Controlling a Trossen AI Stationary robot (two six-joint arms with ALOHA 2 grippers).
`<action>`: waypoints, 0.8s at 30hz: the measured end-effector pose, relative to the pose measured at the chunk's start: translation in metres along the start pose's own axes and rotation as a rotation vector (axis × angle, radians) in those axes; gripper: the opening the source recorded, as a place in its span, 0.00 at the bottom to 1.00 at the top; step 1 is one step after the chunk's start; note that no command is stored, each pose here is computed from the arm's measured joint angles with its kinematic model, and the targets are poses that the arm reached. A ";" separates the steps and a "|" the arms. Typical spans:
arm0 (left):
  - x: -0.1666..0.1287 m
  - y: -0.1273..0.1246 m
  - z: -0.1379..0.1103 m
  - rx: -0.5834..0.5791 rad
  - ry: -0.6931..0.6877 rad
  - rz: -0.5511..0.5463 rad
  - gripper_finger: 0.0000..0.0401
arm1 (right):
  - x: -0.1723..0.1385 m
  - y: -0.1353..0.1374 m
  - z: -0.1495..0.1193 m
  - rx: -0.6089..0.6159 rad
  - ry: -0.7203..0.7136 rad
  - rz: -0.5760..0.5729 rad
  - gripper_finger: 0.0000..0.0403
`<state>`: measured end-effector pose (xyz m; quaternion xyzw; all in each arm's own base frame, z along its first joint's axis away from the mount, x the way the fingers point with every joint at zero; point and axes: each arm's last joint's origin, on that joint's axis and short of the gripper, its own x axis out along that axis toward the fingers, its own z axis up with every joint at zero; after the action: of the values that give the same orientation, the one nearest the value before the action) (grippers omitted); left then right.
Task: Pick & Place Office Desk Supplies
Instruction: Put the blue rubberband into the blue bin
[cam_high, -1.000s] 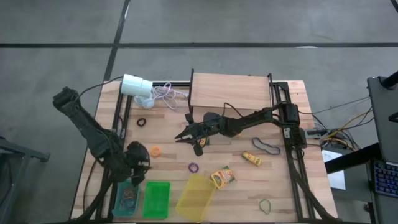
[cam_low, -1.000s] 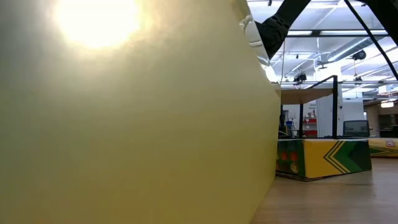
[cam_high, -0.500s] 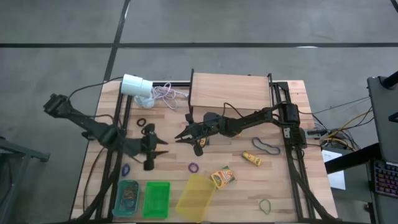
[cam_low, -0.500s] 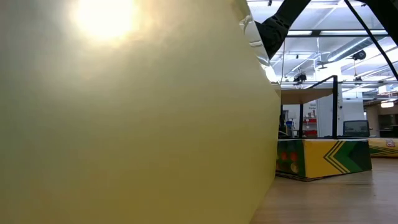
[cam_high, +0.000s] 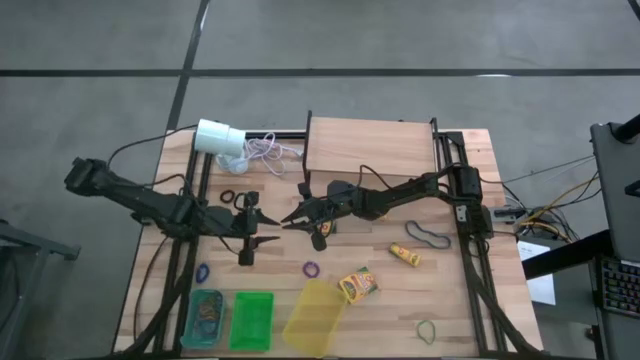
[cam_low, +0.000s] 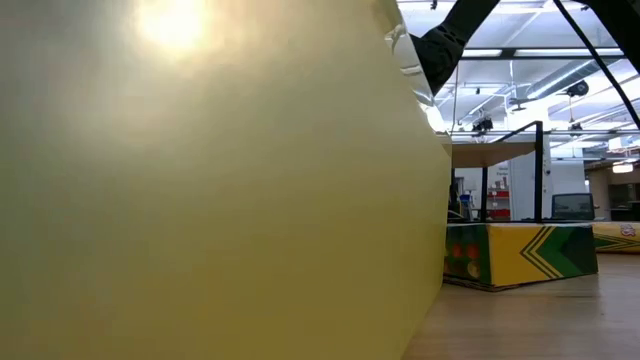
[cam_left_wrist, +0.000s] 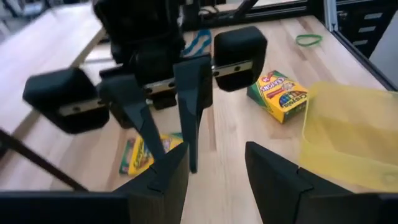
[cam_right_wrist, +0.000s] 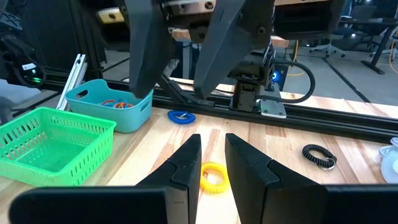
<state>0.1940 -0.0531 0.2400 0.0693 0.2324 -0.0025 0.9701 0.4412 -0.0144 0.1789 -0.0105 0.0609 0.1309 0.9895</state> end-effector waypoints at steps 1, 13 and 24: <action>0.001 0.000 -0.002 0.012 -0.009 -0.001 0.40 | 0.000 0.000 0.000 0.000 0.000 0.000 0.17; -0.018 0.018 -0.017 0.026 -0.171 -0.121 0.40 | 0.000 0.000 0.000 0.000 0.000 0.000 0.17; -0.023 0.022 -0.036 0.030 -0.218 -0.123 0.40 | 0.000 0.000 0.000 0.000 0.000 0.000 0.17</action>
<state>0.1580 -0.0274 0.2216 0.0687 0.1295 -0.0729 0.9865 0.4412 -0.0146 0.1788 -0.0103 0.0611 0.1308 0.9895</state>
